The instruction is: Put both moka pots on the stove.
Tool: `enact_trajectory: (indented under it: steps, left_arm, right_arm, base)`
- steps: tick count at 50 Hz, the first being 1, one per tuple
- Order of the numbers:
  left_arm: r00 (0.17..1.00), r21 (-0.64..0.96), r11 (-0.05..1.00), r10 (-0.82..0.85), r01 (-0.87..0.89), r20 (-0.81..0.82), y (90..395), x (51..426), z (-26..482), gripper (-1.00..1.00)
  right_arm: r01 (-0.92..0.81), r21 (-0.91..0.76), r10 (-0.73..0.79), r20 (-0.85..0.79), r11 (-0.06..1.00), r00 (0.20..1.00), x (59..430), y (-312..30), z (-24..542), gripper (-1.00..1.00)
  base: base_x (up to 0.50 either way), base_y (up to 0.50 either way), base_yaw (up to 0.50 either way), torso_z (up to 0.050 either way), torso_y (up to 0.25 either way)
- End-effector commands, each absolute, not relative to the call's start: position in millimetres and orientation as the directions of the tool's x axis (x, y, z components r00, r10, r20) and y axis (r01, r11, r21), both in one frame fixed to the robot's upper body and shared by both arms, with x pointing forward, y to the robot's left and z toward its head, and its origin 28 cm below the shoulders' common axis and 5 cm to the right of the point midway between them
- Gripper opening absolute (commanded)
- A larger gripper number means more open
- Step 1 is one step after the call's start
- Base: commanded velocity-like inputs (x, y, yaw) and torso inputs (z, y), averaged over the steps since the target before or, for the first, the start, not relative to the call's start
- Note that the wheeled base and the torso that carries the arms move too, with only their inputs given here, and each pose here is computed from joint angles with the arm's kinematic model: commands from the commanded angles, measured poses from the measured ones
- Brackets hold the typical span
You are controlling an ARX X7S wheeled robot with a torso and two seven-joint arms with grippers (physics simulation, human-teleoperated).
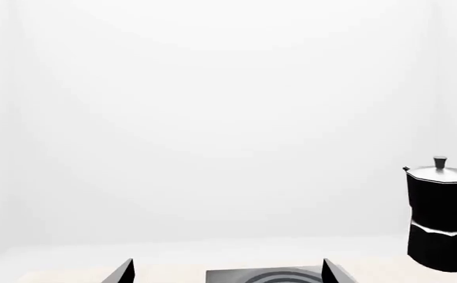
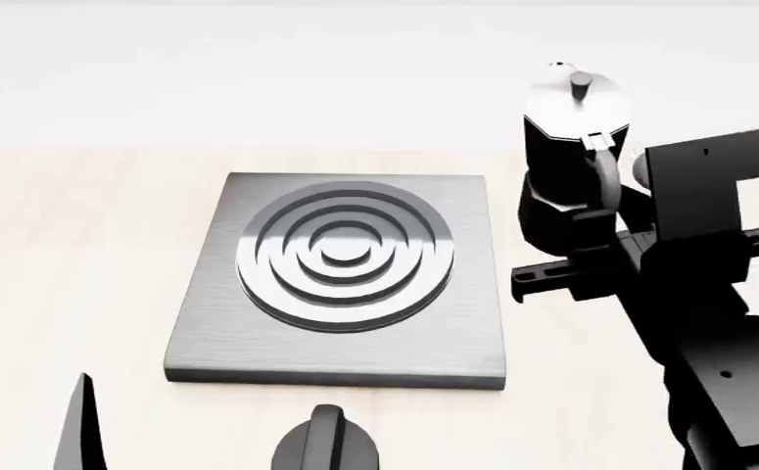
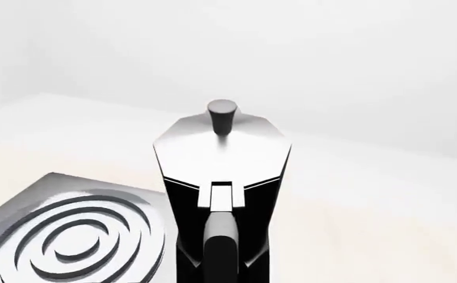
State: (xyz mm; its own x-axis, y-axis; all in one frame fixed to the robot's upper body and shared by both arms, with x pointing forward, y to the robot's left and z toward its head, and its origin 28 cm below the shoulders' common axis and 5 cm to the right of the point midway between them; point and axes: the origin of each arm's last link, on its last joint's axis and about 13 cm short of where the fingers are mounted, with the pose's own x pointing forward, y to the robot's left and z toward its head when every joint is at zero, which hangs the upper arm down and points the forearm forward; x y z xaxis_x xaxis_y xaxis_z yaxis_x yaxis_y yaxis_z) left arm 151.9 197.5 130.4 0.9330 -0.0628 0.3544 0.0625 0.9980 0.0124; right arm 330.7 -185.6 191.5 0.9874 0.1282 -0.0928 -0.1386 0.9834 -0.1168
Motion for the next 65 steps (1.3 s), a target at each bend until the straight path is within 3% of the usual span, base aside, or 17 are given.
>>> enact_trajectory:
  steps: [1,15,49,65]
  left_arm:
    - [0.932,0.012,0.998,-0.064,0.064,0.356,198,151,131,1.0]
    - [0.933,0.012,0.998,-0.059,0.059,0.356,199,151,132,1.0]
    - [0.936,0.009,0.999,-0.052,0.052,0.349,201,152,131,1.0]
    - [0.94,-0.032,0.996,-0.07,0.085,0.335,203,153,129,1.0]
  right_arm:
    - [-0.22,-0.155,0.219,-0.021,0.963,0.975,339,-165,216,-1.0]
    - [-0.392,-0.117,0.394,-0.008,0.912,0.919,370,-137,212,-1.0]
    - [-0.424,-0.069,0.428,0.089,0.903,0.899,412,-59,183,-1.0]
    - [-0.462,-0.069,0.465,0.055,0.884,0.883,421,-40,172,-1.0]
  base:
    - [0.0,0.0,0.0,0.0,0.0]
    - [0.0,0.0,0.0,0.0,0.001]
    - [0.0,0.0,0.0,0.0,0.001]
    - [0.0,0.0,0.0,0.0,0.001]
